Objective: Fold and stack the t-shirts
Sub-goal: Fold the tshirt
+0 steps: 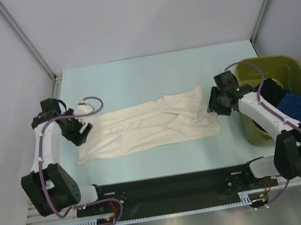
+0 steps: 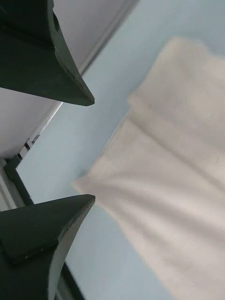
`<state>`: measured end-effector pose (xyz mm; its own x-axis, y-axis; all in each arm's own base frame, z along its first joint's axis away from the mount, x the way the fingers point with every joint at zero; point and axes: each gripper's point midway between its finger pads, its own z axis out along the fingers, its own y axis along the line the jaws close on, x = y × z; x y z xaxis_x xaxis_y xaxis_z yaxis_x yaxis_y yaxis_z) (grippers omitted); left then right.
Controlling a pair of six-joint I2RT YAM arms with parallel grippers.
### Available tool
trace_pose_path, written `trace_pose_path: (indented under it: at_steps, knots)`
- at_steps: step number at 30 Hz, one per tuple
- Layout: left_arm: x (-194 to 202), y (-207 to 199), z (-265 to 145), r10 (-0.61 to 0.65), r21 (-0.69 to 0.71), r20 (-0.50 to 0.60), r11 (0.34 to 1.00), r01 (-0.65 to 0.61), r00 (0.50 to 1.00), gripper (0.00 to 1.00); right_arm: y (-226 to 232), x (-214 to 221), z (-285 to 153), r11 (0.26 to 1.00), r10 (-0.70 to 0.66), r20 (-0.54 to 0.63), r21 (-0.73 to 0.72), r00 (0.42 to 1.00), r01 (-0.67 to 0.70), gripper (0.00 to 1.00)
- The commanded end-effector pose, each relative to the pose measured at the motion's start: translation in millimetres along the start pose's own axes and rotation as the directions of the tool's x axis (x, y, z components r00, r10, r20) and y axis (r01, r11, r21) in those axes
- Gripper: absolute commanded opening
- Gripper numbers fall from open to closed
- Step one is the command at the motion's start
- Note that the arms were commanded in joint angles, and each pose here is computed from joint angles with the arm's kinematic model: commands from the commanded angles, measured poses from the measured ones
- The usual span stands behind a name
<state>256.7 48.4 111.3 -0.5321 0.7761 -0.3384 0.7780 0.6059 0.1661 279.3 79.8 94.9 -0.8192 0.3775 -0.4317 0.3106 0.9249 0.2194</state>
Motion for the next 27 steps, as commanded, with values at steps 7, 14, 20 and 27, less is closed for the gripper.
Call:
trace_pose_path:
  at_steps: [7,14,20,27]
  knots:
    - [-18,147,30,-0.618,-0.234,0.199,0.724,0.649,0.761,0.78,73,-134,39,0.988,-0.04,0.147,-0.143,0.988,0.061,0.52]
    - [-5,183,68,-0.684,-0.287,0.151,0.66,0.694,0.713,0.8,79,-143,110,0.989,-0.03,0.033,-0.145,0.999,0.034,0.5]
    - [10,166,104,-0.683,-0.285,0.037,0.693,0.662,0.73,0.8,70,-128,147,0.994,-0.021,-0.031,-0.11,0.999,0.017,0.47]
    - [5,121,124,-0.672,-0.145,-0.017,0.734,0.663,0.74,0.37,83,-134,170,0.988,-0.001,-0.044,-0.155,0.999,-0.006,0.03]
